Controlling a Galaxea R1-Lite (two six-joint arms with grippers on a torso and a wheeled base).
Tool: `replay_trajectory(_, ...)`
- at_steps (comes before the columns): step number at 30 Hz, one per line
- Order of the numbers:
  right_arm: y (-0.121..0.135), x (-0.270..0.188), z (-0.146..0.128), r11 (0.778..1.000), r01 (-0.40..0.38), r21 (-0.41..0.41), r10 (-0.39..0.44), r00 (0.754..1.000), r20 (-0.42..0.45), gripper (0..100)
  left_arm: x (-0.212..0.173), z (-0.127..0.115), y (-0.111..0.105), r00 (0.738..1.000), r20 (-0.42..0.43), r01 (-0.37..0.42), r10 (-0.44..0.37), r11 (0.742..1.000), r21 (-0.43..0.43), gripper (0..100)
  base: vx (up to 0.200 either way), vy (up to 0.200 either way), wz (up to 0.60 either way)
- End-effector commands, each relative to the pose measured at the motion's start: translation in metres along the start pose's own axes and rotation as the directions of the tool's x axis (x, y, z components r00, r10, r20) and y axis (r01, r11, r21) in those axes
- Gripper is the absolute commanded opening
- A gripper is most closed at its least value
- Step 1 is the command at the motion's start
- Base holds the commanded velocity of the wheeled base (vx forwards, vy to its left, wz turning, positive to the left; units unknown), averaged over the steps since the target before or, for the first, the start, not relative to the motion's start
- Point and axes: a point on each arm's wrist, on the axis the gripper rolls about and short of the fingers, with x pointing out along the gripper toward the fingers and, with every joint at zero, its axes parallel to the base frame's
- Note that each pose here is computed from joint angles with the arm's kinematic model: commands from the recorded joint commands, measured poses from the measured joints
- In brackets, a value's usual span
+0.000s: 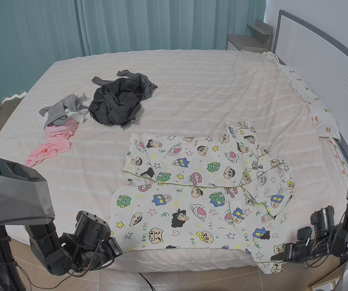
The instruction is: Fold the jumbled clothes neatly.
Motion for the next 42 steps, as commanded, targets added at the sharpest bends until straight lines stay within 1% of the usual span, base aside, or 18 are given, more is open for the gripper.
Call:
replay_trajectory(1,0.0,-0.004,-0.005,1.0,0.006,-0.005,-0.006,1.0,-0.016,0,-0.002,-0.006,0.002,1.0,-0.01,0.0,0.0,1.0,0.015,0,0.0,0.0,0.0)
replay_trajectory(8,0.003,-0.013,-0.009,1.0,0.011,0.001,-0.011,0.999,-0.042,0,-0.006,-0.015,0.003,1.0,-0.03,0.001,0.0,0.999,0.045,0,0.0,0.0,0.0)
replay_trajectory(13,0.004,-0.016,-0.012,1.0,0.018,-0.005,-0.018,0.998,-0.061,0,-0.009,-0.016,0.004,1.0,-0.03,0.005,-0.004,0.999,0.047,0,0.0,0.0,0.0)
replay_trajectory(18,0.003,-0.017,-0.017,1.0,0.031,0.002,-0.031,0.995,-0.097,0,-0.012,-0.023,0.008,0.999,-0.052,-0.008,0.011,0.998,0.068,0,0.0,0.0,0.0)
replay_trajectory(20,0.003,-0.019,-0.018,0.999,0.034,-0.003,-0.034,0.994,-0.106,0,-0.014,-0.024,0.007,0.998,-0.055,-0.001,0.006,0.997,0.075,0,0.0,0.0,0.0)
replay_trajectory(25,0.004,-0.021,-0.018,0.999,0.03,-0.017,-0.032,0.995,-0.099,0,-0.016,-0.025,0.004,0.999,-0.051,0.014,-0.009,0.996,0.083,0,0.0,0.0,0.0)
replay_trajectory(28,0.007,-0.026,-0.014,0.999,0.014,-0.031,-0.016,0.998,-0.056,0,-0.018,-0.022,0.0,0.999,-0.038,0.038,-0.035,0.996,0.078,0,0.0,0.0,0.0)
replay_trajectory(32,0.013,-0.033,-0.008,0.997,-0.048,-0.066,0.049,0.999,0.011,0,-0.026,-0.014,-0.011,0.995,-0.002,0.1,-0.1,0.993,0.068,0,0.0,0.0,0.0)
replay_trajectory(33,0.013,-0.033,-0.008,0.997,-0.048,-0.066,0.049,0.999,0.011,0,-0.026,-0.014,-0.011,0.995,-0.002,0.1,-0.1,0.993,0.068,0,0.0,0.0,0.0)
replay_trajectory(34,0.015,-0.035,-0.003,0.994,-0.073,-0.082,0.078,0.995,0.059,0,-0.029,-0.01,-0.018,0.99,0.019,0.137,-0.139,0.989,0.063,0,0.0,0.0,0.0)
replay_trajectory(38,0.018,-0.038,0.007,0.989,-0.098,-0.113,0.114,0.983,0.146,0,-0.031,-0.001,-0.032,0.98,0.054,0.186,-0.189,0.981,0.056,0,0.0,0.0,0.0)
replay_trajectory(42,0.024,-0.041,0.019,0.984,-0.139,-0.111,0.164,0.954,0.251,0,-0.03,0.008,-0.045,0.969,0.087,0.228,-0.232,0.972,0.054,0,0.0,0.0,0.0)
